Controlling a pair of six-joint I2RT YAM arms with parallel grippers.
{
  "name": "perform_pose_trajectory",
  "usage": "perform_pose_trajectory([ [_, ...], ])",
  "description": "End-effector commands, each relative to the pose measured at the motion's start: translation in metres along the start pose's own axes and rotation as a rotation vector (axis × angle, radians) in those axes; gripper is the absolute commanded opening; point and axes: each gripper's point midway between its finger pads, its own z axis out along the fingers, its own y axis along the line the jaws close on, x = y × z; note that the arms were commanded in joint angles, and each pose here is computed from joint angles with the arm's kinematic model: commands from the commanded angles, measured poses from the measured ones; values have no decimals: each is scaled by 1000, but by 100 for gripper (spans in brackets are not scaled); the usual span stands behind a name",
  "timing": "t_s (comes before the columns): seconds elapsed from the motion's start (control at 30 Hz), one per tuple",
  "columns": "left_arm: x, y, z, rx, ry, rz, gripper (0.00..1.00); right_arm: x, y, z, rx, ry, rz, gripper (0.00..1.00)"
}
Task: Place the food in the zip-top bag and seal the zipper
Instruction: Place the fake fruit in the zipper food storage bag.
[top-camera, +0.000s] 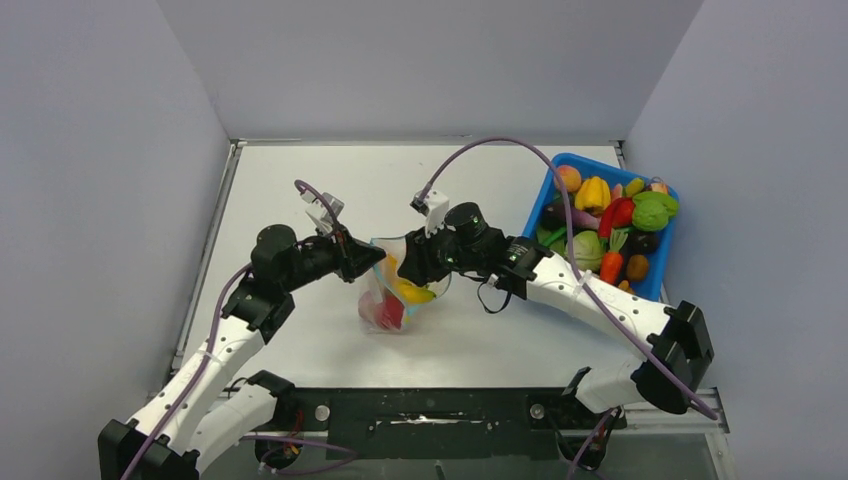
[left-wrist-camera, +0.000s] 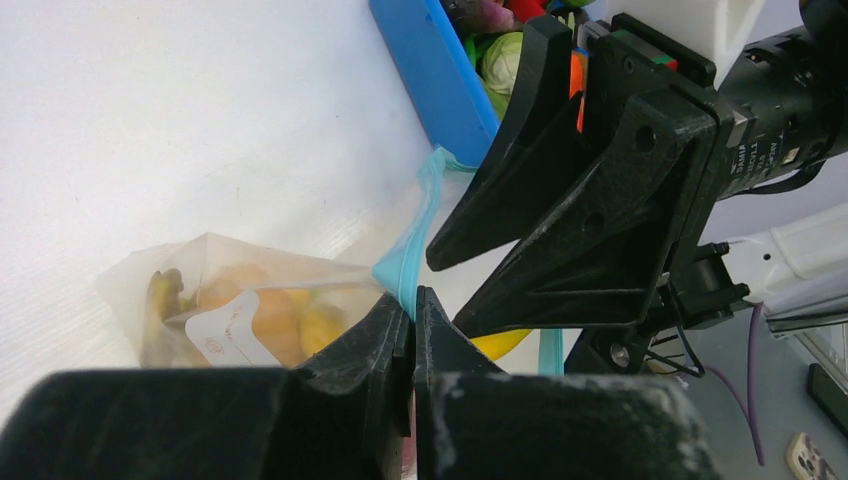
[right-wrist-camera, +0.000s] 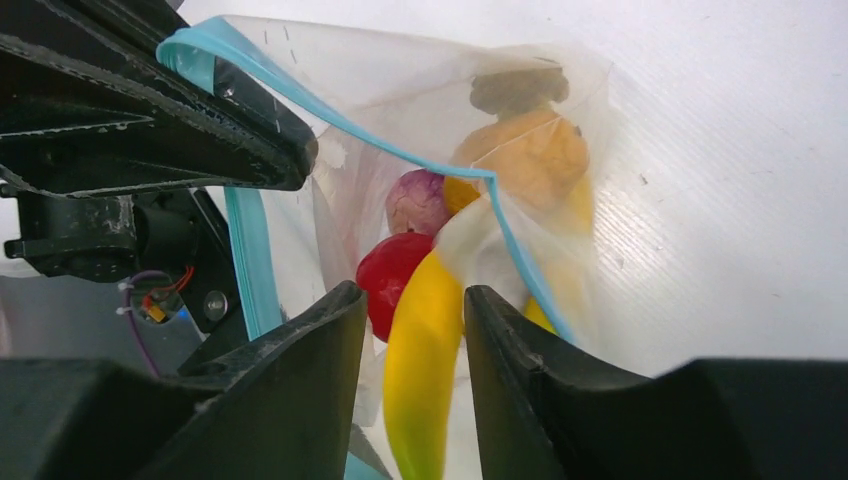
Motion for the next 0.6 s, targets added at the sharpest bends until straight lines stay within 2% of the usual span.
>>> perform_pose_trajectory([
  [0.0,-31,-18,-6,51,-100,90,0,-33,5,-16,27,-85,-57,44],
  [0.27,-38,-5,-5,-30,-126,104,0,-36,-16,-48,188,-120,4,45],
  [0.4,-39,-5,-4,-29,-126,104,0,-31,-35,-65,307,-160,98,45],
  [0.57,-45,-8,-4,-24,-135,103,0,-18,-44,-64,345,-186,208,45],
])
